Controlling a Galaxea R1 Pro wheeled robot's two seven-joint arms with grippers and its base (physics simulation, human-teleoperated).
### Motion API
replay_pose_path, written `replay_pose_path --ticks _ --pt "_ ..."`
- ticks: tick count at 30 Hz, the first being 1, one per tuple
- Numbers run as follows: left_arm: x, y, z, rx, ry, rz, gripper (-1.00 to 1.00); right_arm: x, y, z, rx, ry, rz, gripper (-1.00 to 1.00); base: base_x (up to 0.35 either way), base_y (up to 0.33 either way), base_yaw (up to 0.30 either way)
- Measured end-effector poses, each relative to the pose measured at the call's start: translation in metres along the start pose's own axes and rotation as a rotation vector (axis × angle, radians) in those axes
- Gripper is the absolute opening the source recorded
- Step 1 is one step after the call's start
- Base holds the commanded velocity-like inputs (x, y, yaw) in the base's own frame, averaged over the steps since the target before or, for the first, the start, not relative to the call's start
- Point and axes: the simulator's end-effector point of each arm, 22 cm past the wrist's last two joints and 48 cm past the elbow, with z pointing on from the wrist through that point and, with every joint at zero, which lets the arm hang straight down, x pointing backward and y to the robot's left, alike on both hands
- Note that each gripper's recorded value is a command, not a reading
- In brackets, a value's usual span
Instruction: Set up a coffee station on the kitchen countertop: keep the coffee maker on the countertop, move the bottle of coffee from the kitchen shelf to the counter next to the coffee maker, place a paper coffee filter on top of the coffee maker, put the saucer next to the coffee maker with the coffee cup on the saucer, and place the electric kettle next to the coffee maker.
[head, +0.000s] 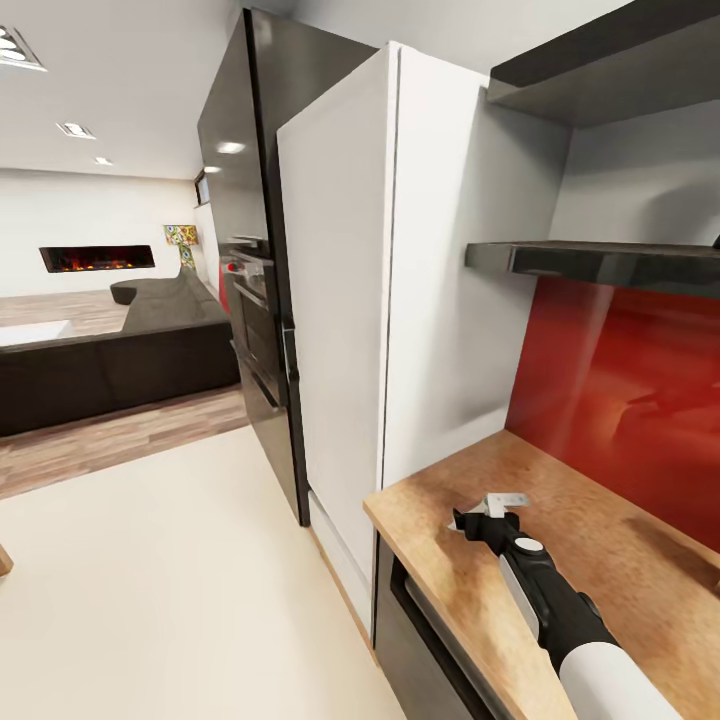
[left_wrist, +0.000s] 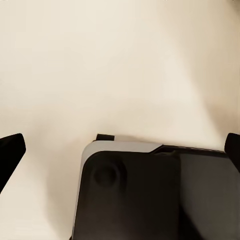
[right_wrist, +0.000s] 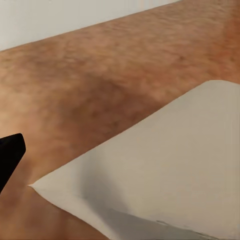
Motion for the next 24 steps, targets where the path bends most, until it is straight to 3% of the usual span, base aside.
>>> replay_pose_path --ticks 24 --pt "-0.0002 -0.0001 0.0001 0.000 0.000 0.000 1.00 0.0000 0.0003 0.0000 -0.001 0.000 0.001 1.00 0.001 0.023 0.000"
